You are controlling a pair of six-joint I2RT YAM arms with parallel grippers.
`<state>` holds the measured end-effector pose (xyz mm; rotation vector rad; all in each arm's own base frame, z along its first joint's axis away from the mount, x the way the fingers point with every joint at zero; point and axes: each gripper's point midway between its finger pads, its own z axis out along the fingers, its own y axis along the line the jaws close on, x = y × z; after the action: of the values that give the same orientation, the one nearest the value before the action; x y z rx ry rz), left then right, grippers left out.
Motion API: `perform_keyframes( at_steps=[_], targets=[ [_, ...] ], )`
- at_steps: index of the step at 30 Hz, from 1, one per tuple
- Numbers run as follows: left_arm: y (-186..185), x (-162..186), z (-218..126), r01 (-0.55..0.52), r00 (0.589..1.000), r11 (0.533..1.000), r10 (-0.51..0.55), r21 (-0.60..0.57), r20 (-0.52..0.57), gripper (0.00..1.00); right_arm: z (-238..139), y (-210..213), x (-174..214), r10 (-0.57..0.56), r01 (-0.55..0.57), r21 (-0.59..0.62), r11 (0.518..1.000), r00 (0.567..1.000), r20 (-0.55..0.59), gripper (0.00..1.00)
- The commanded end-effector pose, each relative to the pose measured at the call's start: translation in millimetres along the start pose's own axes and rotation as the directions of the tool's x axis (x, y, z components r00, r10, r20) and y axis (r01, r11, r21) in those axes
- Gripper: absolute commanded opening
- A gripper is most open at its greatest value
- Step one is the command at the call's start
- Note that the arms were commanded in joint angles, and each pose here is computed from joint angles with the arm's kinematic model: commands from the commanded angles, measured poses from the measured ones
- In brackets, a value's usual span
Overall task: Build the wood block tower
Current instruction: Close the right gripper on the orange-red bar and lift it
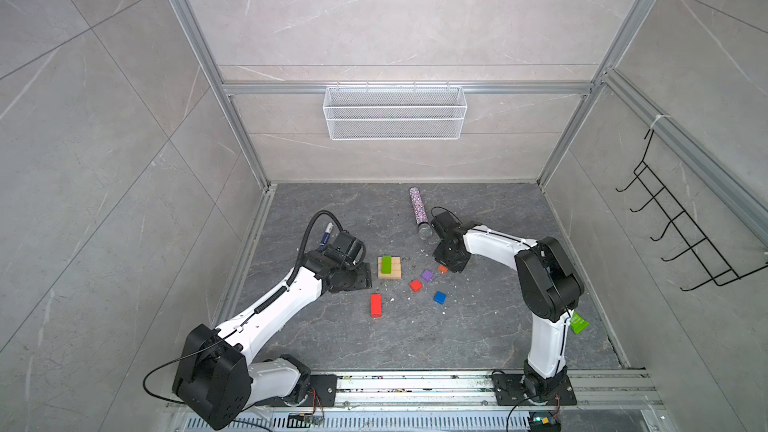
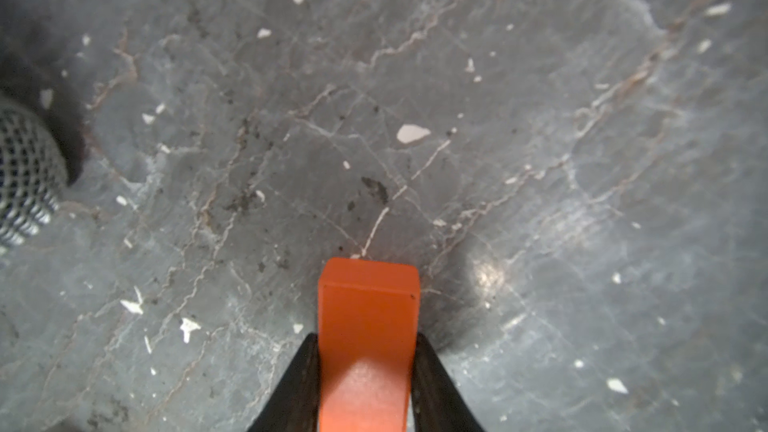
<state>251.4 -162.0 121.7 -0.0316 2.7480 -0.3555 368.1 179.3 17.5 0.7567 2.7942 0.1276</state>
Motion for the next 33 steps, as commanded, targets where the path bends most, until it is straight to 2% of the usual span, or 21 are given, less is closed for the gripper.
perform_keyframes(
  at_steps=[1,8,18,22,28,33],
  targets=[
    [-1.3,-3.5,3.3,0.004,1.0,1.0,-0.004,0.005,0.012,0.72,11.9,-13.7,13.0,-0.17,0.171,0.014,0.985,0.985,-0.032,0.1],
    [-5.6,-7.1,10.8,-0.002,1.0,1.0,0.002,0.009,-0.001,0.72,18.1,-18.3,20.6,-0.38,0.385,0.037,0.922,0.919,-0.106,0.11],
    [-4.4,-15.0,17.8,0.0,1.0,1.0,0.0,-0.003,0.012,0.71,8.8,-32.6,20.9,-0.516,0.518,0.032,0.855,0.855,-0.057,0.23],
    [-6.1,-16.3,20.7,0.0,1.0,1.0,0.0,0.001,0.0,0.71,6.4,-30.7,21.5,-0.54,0.541,0.015,0.841,0.84,-0.047,0.42],
    [-7.9,-16.7,21.7,-0.004,1.0,1.0,0.004,0.006,-0.007,0.71,-0.2,-21.6,13.6,-0.522,0.522,0.006,0.853,0.853,-0.012,0.69],
    [-7.4,-17.3,20.9,-0.007,1.0,1.0,0.007,0.002,-0.006,0.71,-1.7,-17.4,9.1,-0.505,0.505,0.017,0.863,0.863,-0.015,0.7]
  ],
)
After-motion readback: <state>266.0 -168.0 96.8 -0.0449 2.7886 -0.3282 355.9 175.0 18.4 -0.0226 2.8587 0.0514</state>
